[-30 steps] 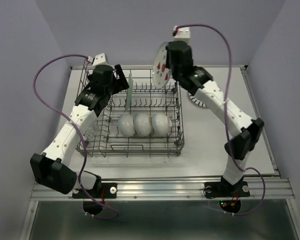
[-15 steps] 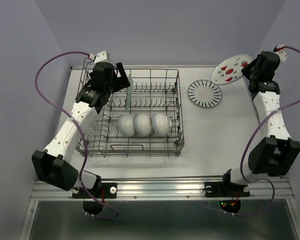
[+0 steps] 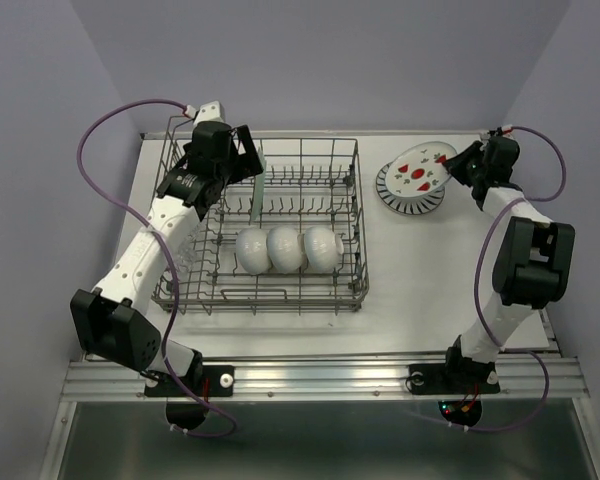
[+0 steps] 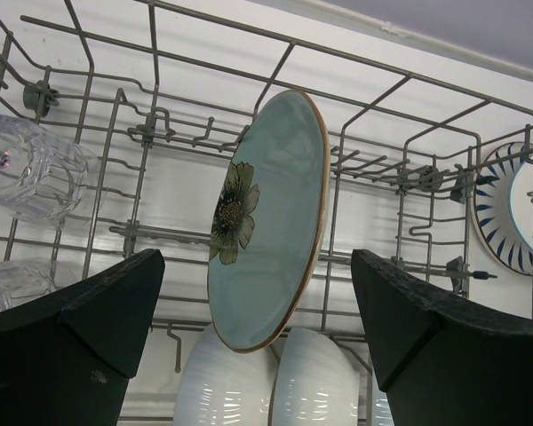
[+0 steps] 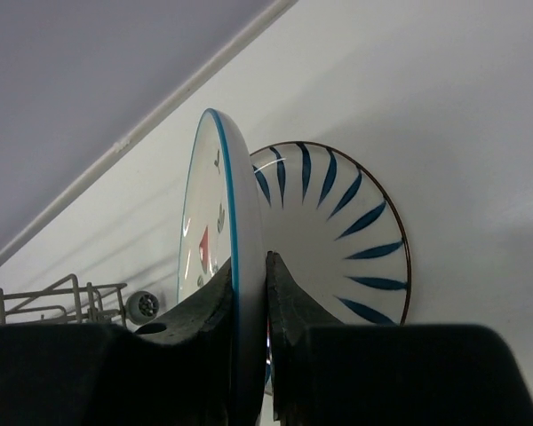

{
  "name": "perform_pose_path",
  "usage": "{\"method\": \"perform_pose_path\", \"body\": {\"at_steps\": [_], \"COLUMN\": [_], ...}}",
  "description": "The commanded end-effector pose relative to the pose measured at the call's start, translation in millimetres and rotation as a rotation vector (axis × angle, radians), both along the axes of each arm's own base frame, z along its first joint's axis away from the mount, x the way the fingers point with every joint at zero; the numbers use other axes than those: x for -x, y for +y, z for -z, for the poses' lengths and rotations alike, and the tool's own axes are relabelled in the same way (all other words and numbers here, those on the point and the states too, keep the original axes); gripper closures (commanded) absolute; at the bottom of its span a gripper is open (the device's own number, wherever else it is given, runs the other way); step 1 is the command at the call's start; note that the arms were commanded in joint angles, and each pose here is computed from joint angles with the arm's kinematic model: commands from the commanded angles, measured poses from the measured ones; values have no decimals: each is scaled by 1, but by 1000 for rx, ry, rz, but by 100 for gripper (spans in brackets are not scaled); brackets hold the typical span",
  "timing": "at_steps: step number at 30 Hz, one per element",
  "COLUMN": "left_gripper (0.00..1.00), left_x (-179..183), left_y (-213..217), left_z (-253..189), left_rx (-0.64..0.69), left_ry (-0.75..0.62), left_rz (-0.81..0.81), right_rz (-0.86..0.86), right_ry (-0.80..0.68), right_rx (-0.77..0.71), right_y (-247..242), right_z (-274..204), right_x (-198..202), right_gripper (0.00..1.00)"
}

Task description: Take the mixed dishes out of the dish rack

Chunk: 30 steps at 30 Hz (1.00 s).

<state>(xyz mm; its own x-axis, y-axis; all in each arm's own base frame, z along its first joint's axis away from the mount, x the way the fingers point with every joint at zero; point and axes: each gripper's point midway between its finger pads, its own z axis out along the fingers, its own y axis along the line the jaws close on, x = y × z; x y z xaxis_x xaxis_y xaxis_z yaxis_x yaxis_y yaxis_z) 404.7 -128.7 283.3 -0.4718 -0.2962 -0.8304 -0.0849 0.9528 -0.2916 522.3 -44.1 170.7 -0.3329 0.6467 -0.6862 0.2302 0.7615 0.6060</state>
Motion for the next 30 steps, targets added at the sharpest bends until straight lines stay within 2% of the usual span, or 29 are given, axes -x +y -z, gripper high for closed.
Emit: {"method": "perform_pose_path", "body": {"at_steps": [1, 16, 19, 20, 23, 24, 30], "left_gripper": [1, 1, 1, 1, 1, 1, 1], "left_x": [-6, -8, -9, -9, -9, -9, -9], "left_y": [3, -1, -1, -1, -2, -2, -2], "left_z": [-19, -17, -16, -16, -15, -16, -18], "left_rx": [-6, -3, -8, -7, -6, -5, -7], "left_ry": [-46, -44, -37, -37, -32, -34, -35], "left_rz": [-7, 10, 9, 11, 13, 13, 14], "right_rz": [-103, -116, -116, -106, -105, -95, -89], "right_ry": [-309, -237, -218, -215, -187, -181, -141], "right_rx": [14, -42, -65, -62, -65, -68, -65], "right_y": [8, 4, 1, -5, -6, -11, -16], "right_z": [-63, 1, 14, 16, 30, 33, 49], "right_x": [-32, -36, -37, -37, -36, -35, -32], "right_gripper": [99, 99, 97, 94, 74, 59, 44]}}
